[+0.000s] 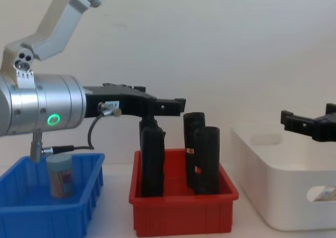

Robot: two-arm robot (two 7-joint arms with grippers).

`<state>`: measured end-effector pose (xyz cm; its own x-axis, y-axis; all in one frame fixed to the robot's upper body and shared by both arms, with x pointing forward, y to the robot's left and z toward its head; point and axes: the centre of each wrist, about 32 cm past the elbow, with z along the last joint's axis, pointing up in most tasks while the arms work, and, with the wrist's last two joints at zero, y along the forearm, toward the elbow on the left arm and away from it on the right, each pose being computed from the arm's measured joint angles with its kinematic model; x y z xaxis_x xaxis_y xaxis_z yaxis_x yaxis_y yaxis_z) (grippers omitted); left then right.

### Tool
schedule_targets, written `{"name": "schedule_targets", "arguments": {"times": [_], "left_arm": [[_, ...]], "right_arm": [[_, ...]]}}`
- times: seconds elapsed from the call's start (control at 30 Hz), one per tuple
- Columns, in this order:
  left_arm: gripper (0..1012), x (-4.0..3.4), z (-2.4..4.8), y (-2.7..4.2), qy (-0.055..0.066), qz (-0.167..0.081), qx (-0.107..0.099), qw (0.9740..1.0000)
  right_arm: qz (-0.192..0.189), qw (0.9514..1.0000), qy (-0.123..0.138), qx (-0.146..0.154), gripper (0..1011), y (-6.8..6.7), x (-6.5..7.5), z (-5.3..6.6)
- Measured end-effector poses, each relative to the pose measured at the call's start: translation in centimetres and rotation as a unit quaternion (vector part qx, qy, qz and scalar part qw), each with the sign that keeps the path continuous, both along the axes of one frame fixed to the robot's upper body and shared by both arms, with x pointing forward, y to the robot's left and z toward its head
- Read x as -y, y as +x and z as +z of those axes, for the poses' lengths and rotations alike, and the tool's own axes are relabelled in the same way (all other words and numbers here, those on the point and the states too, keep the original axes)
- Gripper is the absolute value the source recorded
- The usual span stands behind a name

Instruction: Pick the cotton swabs from the blue box and place them into the white box.

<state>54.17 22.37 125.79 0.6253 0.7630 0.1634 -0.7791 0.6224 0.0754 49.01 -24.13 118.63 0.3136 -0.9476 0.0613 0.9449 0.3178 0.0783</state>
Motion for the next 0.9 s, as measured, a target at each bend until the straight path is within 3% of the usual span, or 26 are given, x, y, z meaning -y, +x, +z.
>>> {"name": "schedule_targets", "arguments": {"times": [0.43, 0.9], "left_arm": [[1004, 1.24, -2.69, -2.27, 0.002, 0.055, 0.044, 0.9975], [1004, 2.4, -5.01, -4.64, -0.006, 0.104, 0.085, 0.991]], "right_arm": [[0.007, 0.9999, 0.004, -0.009, 1001, -3.7, -0.3, 0.1], [0.009, 0.9999, 0.006, -0.012, 1001, -4.7, -0.4, 0.2]]}}
